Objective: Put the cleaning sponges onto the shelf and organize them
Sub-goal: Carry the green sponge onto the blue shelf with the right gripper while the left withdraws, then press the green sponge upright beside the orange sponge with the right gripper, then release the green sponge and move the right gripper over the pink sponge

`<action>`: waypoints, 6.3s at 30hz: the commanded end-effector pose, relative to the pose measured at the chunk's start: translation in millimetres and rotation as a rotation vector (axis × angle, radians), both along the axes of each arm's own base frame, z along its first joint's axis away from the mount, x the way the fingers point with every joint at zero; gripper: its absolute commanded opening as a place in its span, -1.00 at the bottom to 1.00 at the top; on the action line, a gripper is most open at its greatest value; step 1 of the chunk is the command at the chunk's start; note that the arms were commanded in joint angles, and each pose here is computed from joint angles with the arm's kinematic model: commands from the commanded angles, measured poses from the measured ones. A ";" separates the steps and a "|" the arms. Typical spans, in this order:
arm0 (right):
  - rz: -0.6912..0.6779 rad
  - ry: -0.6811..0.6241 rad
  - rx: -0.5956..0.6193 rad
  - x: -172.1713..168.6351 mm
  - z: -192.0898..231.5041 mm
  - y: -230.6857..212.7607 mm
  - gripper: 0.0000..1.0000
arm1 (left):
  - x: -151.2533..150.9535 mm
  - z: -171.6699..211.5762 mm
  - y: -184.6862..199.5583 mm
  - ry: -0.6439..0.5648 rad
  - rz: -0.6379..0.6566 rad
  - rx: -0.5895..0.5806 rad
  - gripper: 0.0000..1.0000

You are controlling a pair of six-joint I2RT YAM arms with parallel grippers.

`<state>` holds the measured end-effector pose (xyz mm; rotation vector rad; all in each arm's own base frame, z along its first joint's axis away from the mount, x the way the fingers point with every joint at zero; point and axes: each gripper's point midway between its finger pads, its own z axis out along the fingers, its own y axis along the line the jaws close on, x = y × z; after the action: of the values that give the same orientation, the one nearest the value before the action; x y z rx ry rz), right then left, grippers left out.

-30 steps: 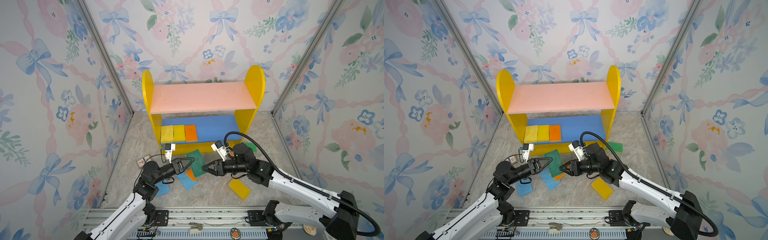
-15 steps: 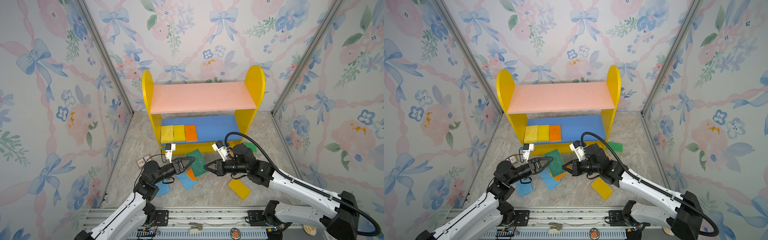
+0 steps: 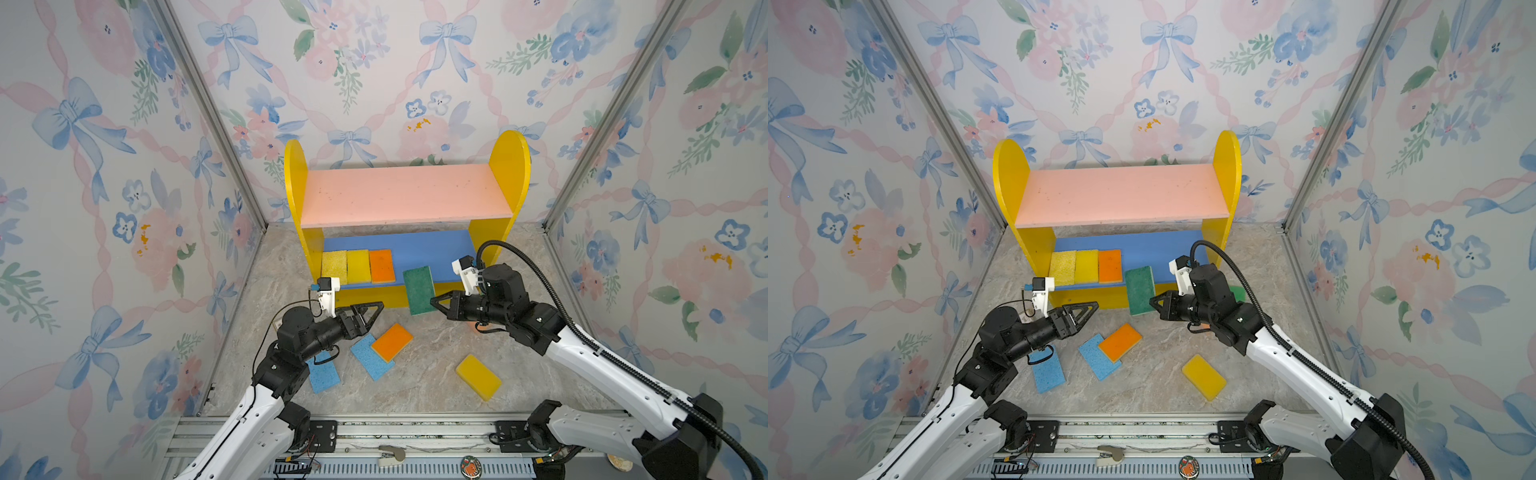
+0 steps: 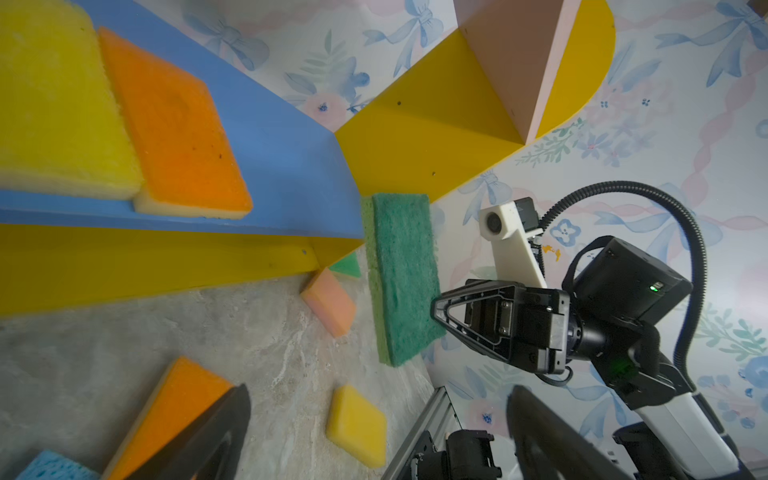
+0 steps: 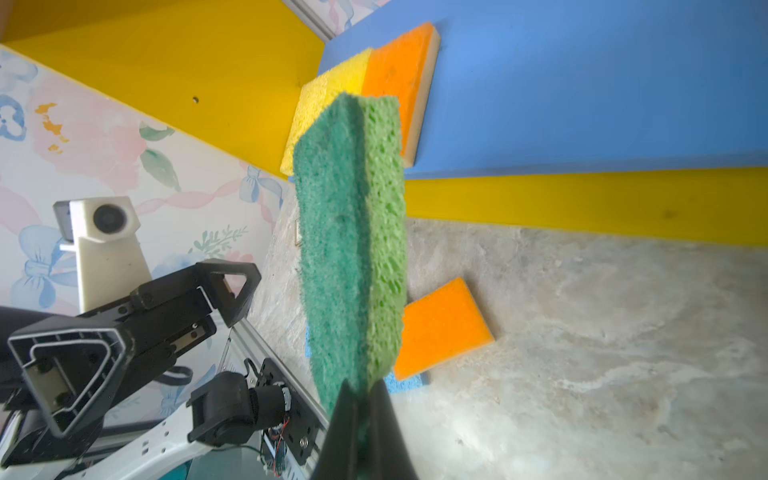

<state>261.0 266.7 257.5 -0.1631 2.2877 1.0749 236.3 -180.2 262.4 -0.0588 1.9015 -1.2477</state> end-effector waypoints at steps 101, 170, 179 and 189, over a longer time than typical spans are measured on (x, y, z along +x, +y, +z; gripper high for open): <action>-0.023 0.006 -0.315 180.5 -99.0 23.8 -0.30 | 13.7 -26.9 90.4 -0.114 0.357 0.499 0.96; -0.027 -0.221 -0.442 40.5 -31.4 21.1 0.94 | -10.6 16.4 140.3 -0.230 0.631 0.443 0.96; -0.089 0.049 -0.619 -18.7 -101.9 -85.4 0.94 | 0.7 0.1 110.8 -0.166 0.474 0.451 0.96; -0.243 0.126 -0.698 -2.4 -130.7 -176.2 0.94 | 5.2 -23.5 53.1 -0.019 0.220 0.209 0.96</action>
<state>255.9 92.9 139.5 -0.0356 2.5905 0.1322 244.9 -106.5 237.9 -0.1451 1.9434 -0.7164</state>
